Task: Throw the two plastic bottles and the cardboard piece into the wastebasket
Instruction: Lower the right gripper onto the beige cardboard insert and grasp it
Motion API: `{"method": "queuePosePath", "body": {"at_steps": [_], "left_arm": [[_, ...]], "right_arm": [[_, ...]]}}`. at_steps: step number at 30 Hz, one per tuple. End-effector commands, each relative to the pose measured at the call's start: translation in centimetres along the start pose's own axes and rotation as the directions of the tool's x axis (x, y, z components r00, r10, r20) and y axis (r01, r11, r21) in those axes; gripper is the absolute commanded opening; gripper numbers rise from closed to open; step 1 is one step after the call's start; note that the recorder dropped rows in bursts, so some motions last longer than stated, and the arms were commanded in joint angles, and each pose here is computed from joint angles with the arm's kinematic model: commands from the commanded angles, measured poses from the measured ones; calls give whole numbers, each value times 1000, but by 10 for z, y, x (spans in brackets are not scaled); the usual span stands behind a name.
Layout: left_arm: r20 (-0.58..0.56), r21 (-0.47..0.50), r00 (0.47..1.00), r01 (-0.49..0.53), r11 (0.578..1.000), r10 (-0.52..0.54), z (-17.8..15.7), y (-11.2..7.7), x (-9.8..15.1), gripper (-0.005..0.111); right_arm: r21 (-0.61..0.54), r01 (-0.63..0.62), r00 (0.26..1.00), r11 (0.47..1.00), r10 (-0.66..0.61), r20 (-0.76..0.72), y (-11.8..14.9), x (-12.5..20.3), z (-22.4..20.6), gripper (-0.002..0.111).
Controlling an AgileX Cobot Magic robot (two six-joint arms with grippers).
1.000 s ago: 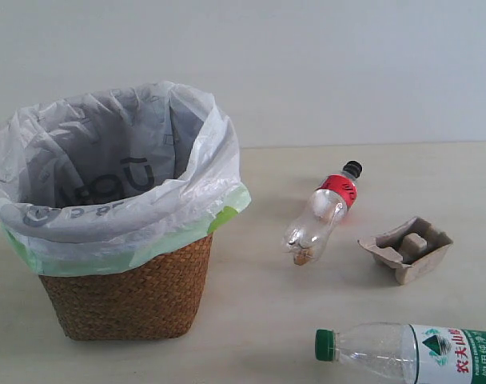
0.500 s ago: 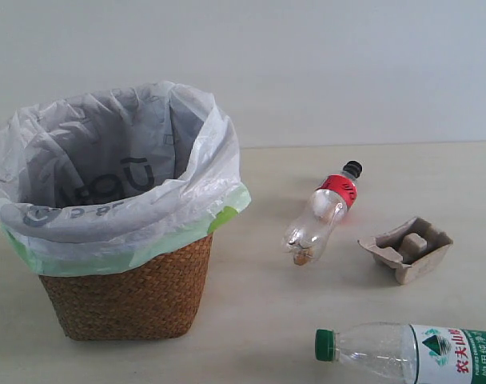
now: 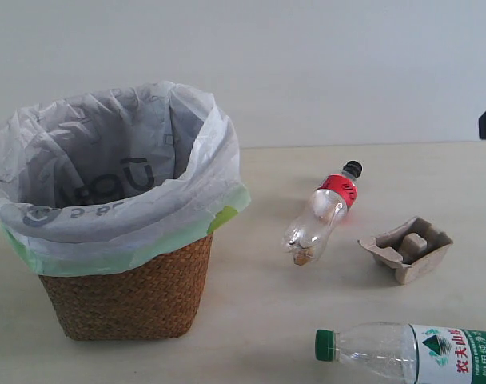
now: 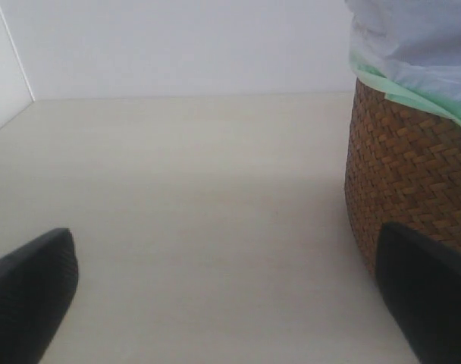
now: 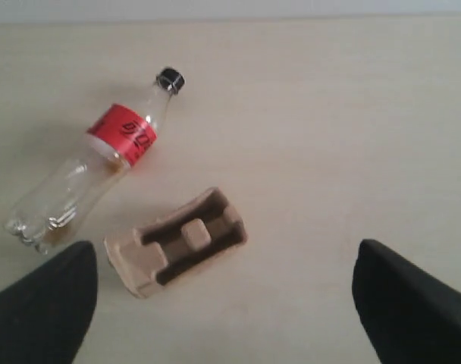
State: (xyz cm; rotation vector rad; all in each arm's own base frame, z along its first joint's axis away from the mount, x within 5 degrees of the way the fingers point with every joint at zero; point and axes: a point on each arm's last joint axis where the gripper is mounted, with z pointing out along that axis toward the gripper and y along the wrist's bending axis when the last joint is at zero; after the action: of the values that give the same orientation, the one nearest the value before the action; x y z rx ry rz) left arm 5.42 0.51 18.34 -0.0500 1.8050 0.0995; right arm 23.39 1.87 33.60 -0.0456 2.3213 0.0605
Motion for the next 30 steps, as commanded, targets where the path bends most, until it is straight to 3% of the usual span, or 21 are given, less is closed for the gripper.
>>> {"method": "queuePosePath", "body": {"at_steps": [1, 8, 20, 24, 30], "left_arm": [[13, -4, 1000, 10, 1000, -10, -1, 0, -2, 108], [13, -4, 1000, 10, 1000, -10, -1, 0, -2, 108], [13, -4, 1000, 10, 1000, -10, -1, 0, -2, 108], [13, -4, 1000, 10, 1000, -10, -1, 0, -2, 108], [13, -4, 1000, 10, 1000, -10, -1, 0, -2, 108]], "right_arm": [[-3, 53, 993, 999, -53, -104, 1, -3, 34, 83], [-40, 171, 944, 985, -175, -279, 1, 4, 99, 83], [-105, 284, 876, 953, -303, -375, 0, 14, 190, 83], [-115, 303, 867, 946, -323, -378, 0, 12, 203, 83], [-190, 383, 814, 904, -428, -393, 22, 23, 215, 83]]}}
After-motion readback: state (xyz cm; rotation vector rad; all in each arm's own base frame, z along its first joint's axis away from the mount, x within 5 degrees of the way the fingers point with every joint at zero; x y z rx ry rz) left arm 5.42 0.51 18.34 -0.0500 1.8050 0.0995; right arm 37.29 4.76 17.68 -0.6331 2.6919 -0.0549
